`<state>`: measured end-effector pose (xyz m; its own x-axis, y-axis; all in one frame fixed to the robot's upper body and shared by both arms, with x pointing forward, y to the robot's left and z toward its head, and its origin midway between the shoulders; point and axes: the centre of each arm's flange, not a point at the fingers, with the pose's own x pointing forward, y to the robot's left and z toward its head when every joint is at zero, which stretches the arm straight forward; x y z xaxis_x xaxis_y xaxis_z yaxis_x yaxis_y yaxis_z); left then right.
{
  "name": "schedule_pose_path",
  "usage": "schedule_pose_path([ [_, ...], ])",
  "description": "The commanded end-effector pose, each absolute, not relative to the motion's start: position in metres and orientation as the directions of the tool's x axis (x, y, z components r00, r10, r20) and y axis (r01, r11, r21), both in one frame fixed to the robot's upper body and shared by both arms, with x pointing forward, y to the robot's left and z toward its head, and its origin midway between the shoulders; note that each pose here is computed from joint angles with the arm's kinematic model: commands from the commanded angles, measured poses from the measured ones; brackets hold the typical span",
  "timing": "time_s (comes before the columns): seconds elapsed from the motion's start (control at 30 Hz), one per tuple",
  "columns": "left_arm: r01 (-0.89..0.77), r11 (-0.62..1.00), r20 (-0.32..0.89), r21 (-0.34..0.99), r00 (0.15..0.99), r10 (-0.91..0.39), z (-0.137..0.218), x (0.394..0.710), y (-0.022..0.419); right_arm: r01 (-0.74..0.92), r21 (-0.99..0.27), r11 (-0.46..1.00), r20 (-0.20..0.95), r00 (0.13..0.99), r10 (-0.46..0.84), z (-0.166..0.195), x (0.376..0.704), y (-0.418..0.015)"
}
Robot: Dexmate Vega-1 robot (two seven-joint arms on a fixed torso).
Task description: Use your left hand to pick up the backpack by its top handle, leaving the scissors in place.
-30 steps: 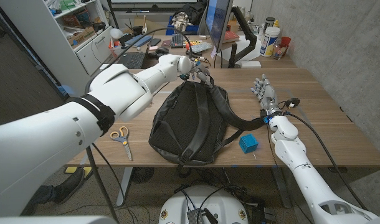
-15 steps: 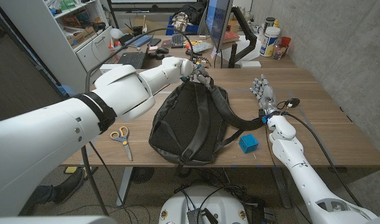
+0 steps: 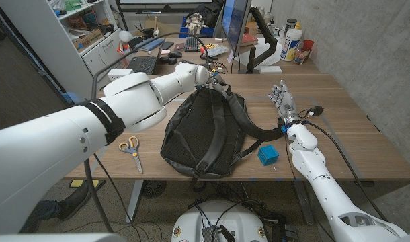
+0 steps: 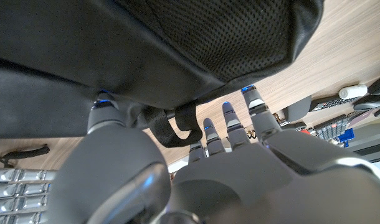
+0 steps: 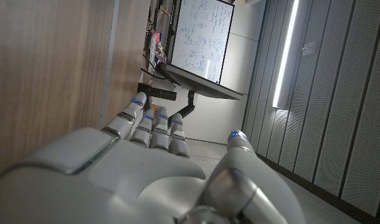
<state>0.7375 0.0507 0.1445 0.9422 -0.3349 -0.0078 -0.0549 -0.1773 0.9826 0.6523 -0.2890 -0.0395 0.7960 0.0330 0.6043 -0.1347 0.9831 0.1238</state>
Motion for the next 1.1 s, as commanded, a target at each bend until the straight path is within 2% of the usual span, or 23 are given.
schedule_pose_path([
  [0.03, -0.025, -0.167, -0.034, 0.986, 0.938, -0.344, 0.133, 0.738, 0.048, -0.14, 0.123, 0.982, 0.602, 0.798, 0.038, -0.04, 0.654, -0.286],
  [0.7, -0.004, -0.204, -0.063, 0.979, 0.945, -0.32, 0.119, 0.74, 0.046, -0.141, 0.128, 0.982, 0.602, 0.797, 0.036, -0.036, 0.66, -0.282],
  [1.1, -0.01, -0.152, -0.035, 0.988, 0.955, -0.295, 0.121, 0.742, 0.05, -0.144, 0.13, 0.981, 0.609, 0.792, 0.035, -0.03, 0.664, -0.281],
])
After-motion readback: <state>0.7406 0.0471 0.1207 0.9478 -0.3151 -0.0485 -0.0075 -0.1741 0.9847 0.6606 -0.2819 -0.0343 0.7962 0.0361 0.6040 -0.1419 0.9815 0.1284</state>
